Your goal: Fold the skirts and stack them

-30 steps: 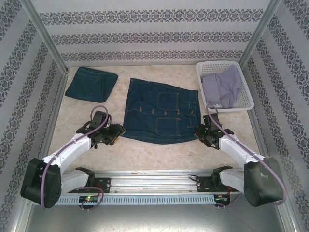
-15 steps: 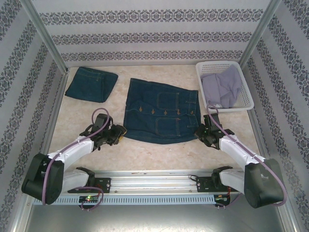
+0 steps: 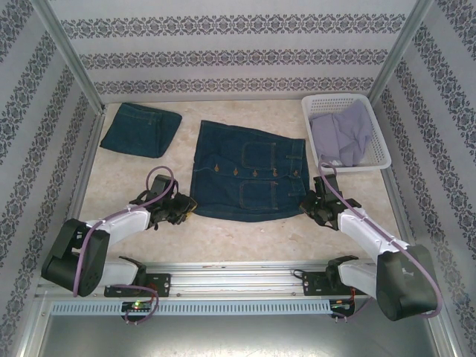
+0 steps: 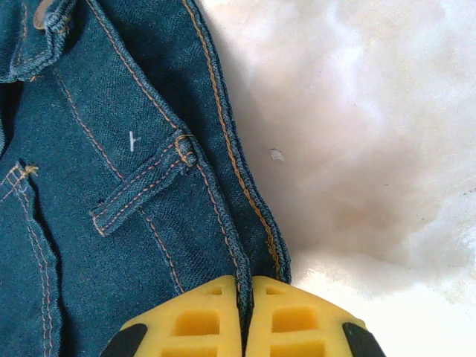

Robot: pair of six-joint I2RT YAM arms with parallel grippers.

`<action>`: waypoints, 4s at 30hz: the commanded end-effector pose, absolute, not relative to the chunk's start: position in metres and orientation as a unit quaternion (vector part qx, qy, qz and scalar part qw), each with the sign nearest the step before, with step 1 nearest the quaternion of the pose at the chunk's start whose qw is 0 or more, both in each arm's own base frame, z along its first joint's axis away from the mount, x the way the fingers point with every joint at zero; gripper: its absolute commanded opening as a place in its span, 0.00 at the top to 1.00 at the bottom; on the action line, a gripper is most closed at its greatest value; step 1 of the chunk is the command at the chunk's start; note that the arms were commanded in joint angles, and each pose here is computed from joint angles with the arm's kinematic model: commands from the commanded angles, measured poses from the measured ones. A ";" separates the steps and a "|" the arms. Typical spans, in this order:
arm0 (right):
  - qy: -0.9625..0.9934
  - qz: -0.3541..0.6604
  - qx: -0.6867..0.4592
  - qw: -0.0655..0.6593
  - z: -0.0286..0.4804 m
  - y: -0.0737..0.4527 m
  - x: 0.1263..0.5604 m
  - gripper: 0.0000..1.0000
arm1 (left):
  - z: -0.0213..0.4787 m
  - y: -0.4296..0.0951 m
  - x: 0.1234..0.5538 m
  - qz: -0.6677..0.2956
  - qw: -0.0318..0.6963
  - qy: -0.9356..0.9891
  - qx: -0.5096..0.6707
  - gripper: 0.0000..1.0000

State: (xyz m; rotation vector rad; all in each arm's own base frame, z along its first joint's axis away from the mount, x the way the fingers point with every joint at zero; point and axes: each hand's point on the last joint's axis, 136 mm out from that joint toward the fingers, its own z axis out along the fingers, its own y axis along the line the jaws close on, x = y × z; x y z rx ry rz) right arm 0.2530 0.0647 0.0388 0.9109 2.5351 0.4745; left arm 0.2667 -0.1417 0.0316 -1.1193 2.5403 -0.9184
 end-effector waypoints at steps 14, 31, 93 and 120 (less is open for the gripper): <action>0.857 0.230 0.272 0.371 0.236 0.062 0.288 1.00 | 0.246 -0.059 0.292 -0.194 0.311 0.886 -0.285 1.00; 0.787 0.307 0.180 0.504 0.436 0.068 0.320 1.00 | 0.499 -0.034 0.316 -0.170 0.588 0.777 -0.146 1.00; 0.911 0.187 0.345 0.128 0.012 0.083 0.181 0.86 | 0.046 -0.024 0.199 -0.194 0.173 0.870 -0.419 0.79; 0.901 0.330 0.181 0.213 0.114 0.212 0.349 0.02 | 0.138 -0.239 0.411 -0.314 0.198 0.923 -0.104 0.00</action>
